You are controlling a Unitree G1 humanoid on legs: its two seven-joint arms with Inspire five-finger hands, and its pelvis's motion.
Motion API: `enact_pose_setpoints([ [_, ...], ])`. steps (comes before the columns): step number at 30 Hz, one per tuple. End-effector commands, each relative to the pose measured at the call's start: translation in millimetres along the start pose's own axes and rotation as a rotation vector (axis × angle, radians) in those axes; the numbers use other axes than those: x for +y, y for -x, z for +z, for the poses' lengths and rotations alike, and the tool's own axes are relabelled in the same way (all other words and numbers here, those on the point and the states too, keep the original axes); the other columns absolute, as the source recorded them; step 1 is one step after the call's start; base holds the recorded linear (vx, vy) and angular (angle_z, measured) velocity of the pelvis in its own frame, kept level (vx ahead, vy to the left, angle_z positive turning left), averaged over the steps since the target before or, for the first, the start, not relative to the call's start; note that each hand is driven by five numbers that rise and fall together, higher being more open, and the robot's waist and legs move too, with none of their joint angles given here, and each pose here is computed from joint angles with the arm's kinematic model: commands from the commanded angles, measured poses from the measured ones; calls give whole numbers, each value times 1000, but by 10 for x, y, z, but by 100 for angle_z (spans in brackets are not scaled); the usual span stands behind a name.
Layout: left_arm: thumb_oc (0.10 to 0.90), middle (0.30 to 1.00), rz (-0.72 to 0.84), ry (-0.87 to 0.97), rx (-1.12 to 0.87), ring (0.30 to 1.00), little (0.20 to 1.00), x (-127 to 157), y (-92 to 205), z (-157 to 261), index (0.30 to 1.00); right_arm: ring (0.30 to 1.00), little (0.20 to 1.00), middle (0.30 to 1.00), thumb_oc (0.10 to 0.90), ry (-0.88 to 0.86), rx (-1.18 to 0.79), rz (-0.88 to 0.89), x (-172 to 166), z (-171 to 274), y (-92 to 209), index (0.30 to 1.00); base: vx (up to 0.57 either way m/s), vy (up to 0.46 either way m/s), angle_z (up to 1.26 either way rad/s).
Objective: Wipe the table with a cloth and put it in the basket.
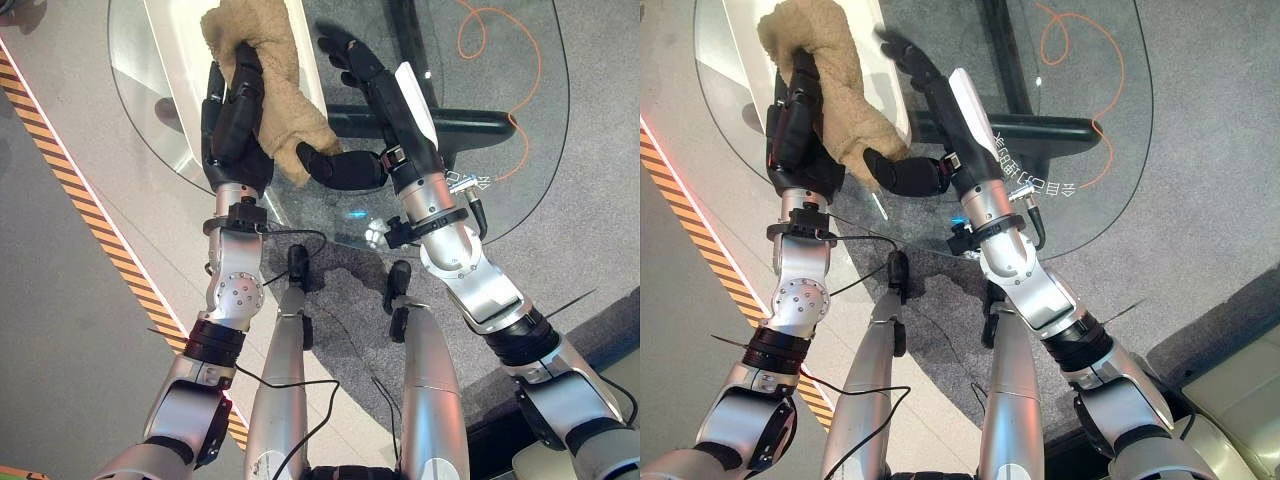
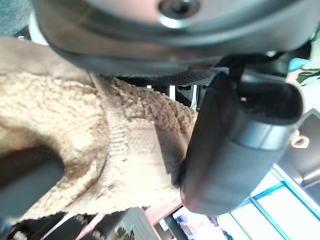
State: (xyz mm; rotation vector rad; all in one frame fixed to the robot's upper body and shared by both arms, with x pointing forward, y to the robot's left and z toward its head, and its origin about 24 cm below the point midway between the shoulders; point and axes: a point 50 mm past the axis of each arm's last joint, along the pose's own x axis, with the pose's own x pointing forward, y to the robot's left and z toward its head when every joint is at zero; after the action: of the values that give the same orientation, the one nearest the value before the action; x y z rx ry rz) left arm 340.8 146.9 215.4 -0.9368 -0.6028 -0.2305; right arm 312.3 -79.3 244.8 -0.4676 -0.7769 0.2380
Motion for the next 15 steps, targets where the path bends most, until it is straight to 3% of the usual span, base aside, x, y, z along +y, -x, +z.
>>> enact_pose_setpoints([
  [1, 100, 300, -285, 13, -307, 300, 200, -646, -174, 506, 300, 900, 900, 900, 800, -33, -334, -129, -224, 674, -193, 900, 0, 0, 0],
  [15, 100, 300, -197, -40, -400, 300, 200, -612, -167, 600, 300, 900, 900, 900, 800, -35, -356, -165, -264, 715, -197, 900, 0, 0, 0],
])
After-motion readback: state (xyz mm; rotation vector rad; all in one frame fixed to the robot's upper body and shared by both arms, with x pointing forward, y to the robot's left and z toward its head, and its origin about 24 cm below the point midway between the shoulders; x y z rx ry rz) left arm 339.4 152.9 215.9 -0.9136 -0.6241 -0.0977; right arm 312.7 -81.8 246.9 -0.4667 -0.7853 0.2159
